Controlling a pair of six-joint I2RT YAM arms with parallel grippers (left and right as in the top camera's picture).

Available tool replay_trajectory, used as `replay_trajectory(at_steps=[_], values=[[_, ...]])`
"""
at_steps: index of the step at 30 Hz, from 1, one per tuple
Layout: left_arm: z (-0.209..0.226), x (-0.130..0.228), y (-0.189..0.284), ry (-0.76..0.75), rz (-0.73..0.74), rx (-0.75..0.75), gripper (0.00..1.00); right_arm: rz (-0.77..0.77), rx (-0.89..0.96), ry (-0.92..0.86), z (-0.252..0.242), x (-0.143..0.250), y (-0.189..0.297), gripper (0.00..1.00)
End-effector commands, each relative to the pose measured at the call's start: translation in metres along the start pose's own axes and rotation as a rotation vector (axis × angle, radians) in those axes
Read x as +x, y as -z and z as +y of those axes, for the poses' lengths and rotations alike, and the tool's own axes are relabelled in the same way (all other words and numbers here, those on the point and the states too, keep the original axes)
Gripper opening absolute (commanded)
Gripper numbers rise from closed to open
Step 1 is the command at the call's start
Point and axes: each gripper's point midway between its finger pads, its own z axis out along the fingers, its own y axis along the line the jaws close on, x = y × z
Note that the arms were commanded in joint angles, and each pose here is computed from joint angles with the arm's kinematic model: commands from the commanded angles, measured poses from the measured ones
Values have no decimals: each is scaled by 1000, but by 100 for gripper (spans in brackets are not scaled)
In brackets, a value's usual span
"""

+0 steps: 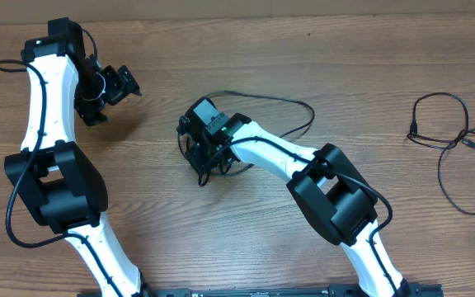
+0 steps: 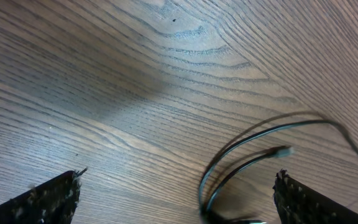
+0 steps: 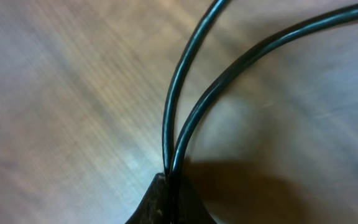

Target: Untangle cables

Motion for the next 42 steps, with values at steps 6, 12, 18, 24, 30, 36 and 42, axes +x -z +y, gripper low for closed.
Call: replay_trajectory(at_steps=[6,12,18,24,30,36,42], values=[[-7,4,1,3,1,10,100,65,-97,-26,10,18,-13,35],[-7,4,1,3,1,10,100,4,-92,82,19,-3,22,50],[-7,4,1,3,1,10,99,52,121,211,-14,7,33,68],[-7,4,1,3,1,10,100,153,247,339,-39,26,38,70],[-7,4,1,3,1,10,100,193,227,345,-38,40,25,67],[-7,4,1,3,1,10,100,185,166,374,-16,41,15,69],[-7,4,1,2,2,10,100,122,-8,409,28,34,5,58]])
